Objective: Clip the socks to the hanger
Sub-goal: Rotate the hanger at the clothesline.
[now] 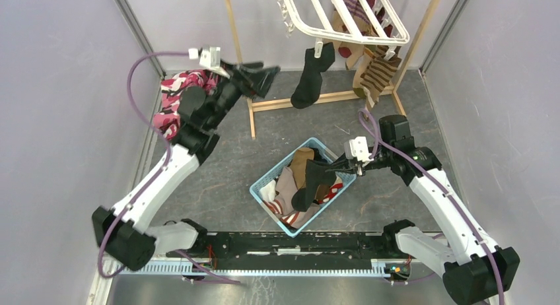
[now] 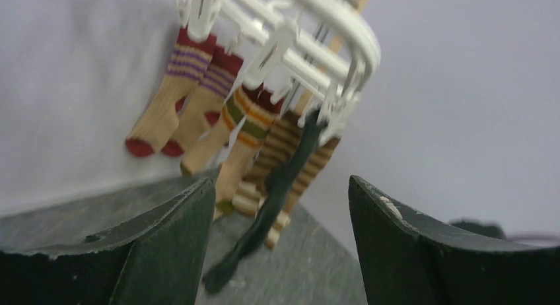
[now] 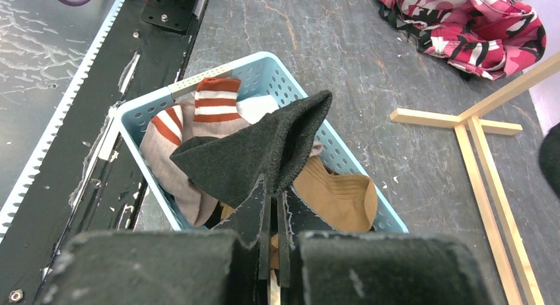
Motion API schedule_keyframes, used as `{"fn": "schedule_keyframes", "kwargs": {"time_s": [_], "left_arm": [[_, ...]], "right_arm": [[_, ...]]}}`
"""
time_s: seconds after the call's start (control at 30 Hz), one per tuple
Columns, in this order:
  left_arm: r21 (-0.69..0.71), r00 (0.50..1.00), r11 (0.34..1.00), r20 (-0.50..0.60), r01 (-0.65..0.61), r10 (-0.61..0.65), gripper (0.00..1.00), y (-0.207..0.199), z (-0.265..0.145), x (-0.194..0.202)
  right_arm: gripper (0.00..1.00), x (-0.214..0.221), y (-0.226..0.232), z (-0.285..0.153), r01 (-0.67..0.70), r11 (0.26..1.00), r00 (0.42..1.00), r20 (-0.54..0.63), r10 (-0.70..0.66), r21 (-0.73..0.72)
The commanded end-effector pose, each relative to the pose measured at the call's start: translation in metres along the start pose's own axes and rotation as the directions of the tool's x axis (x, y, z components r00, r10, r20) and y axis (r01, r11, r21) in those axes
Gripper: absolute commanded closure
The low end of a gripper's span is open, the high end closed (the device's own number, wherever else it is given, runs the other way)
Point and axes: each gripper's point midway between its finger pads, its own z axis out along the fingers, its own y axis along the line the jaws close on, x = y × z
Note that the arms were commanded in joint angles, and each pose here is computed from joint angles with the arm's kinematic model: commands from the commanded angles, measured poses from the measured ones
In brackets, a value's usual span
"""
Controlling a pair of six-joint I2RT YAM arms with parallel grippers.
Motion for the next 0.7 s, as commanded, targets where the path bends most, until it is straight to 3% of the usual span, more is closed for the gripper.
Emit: {"fn": "schedule_keyframes", "kwargs": {"time_s": [0.0,0.13,0.23,0.3,0.53,0.67], "left_arm": [[0.062,0.989,0.988,-0.010,-0.144,0.145,0.20,-0.008,-0.052,0.012],[0.196,0.984,0.971,-0.085,-0.137,0.156,0.20,-0.021,-0.105,0.057],[0.428,0.988,0.901,-0.093,-0.069,0.120,0.19,-0.051,-0.149,0.095],[0.506,0.990,0.862,-0.100,-0.035,0.099,0.19,-0.063,-0.168,0.117],[0.619,0.941,0.772,-0.157,-0.143,0.300,0.16,-0.085,-0.178,0.187],[0.603,0.922,0.783,-0.195,-0.155,0.333,0.17,-0.072,-0.173,0.212]], "right_arm": [[1.00,-0.010,-0.012,-0.003,0.045,0.999,0.999,-0.009,-0.044,0.022],[1.00,-0.009,-0.014,-0.004,0.049,0.999,0.998,-0.026,-0.049,0.000],[1.00,-0.012,-0.019,-0.002,0.032,0.999,0.999,-0.022,-0.032,-0.018],[1.00,-0.012,-0.024,-0.001,0.013,0.999,1.000,-0.022,-0.014,-0.031],[1.00,-0.009,-0.036,0.000,-0.011,0.999,0.999,-0.052,0.009,-0.040],[1.00,-0.005,-0.037,-0.001,0.004,1.000,0.998,-0.069,-0.005,-0.019]]}}
